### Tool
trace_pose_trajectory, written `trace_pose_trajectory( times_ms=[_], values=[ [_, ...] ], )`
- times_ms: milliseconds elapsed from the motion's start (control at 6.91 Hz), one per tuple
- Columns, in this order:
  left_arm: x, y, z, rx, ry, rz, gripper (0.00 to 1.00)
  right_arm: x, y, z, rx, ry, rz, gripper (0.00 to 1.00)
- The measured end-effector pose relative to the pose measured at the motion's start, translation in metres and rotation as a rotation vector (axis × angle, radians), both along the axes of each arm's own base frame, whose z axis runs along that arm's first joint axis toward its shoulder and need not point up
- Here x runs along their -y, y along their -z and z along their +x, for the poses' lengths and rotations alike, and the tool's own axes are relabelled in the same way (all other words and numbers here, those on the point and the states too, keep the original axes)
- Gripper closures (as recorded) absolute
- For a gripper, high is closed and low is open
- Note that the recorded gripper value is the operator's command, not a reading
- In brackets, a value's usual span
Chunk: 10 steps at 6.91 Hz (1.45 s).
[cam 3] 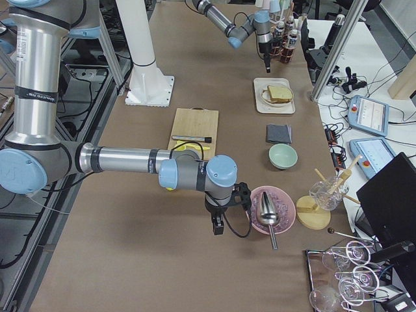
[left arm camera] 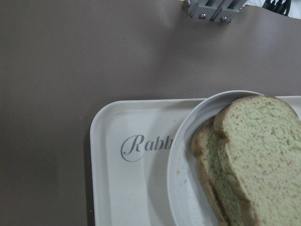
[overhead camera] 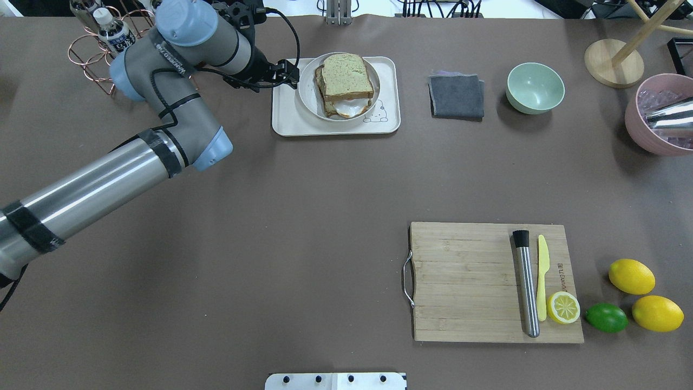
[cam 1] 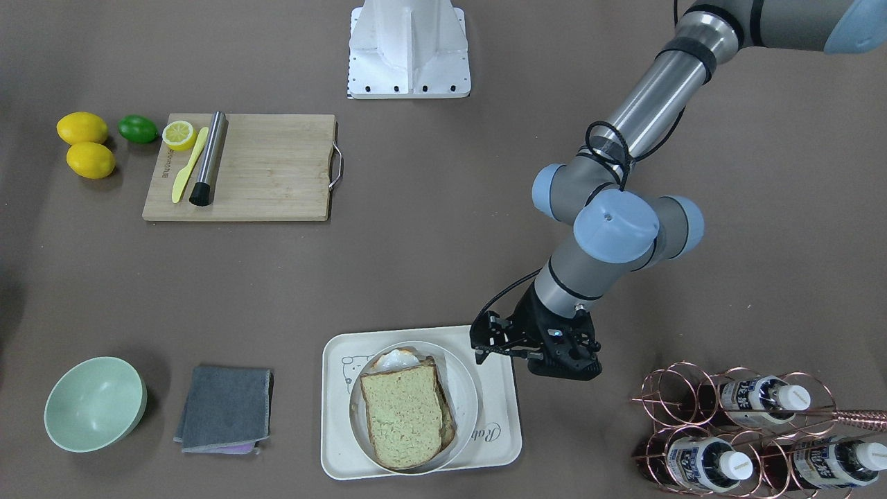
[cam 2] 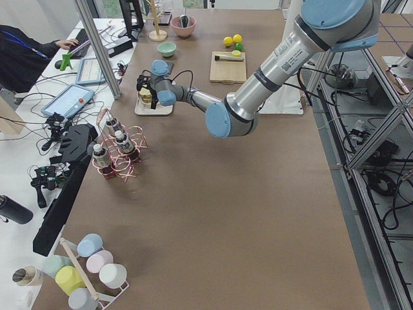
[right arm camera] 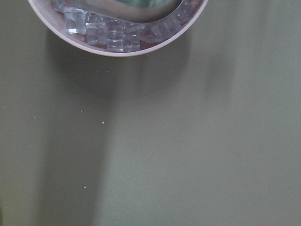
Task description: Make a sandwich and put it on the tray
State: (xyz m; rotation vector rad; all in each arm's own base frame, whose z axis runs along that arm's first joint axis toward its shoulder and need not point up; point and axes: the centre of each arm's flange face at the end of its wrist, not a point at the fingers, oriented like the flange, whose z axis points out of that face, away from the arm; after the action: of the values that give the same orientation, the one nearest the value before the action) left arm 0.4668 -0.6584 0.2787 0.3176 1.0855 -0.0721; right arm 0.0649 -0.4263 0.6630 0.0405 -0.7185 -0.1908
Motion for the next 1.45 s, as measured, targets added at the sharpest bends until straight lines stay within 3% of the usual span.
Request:
trace_pose_trajectory(
  times_ms=[289,868,1157,1447],
  values=[
    [-0.042,-0.026,-0.082,0.006,-0.054,-0.015,0.02,0.0,0.0,0.0,0.0,0.0,0.0,0.0],
    [-0.124,-0.131,-0.263,0.111,-0.168,0.097,0.02,-0.005,-0.003,0.0,-0.001,0.001,-0.006,0.0],
    [-0.141,-0.195,-0.362,0.184,-0.239,0.182,0.02,-0.006,-0.004,0.0,0.0,0.001,-0.008,0.0],
    [-0.14,-0.239,-0.454,0.286,-0.325,0.213,0.02,-0.006,-0.005,0.0,-0.001,0.001,-0.008,0.0]
  ],
)
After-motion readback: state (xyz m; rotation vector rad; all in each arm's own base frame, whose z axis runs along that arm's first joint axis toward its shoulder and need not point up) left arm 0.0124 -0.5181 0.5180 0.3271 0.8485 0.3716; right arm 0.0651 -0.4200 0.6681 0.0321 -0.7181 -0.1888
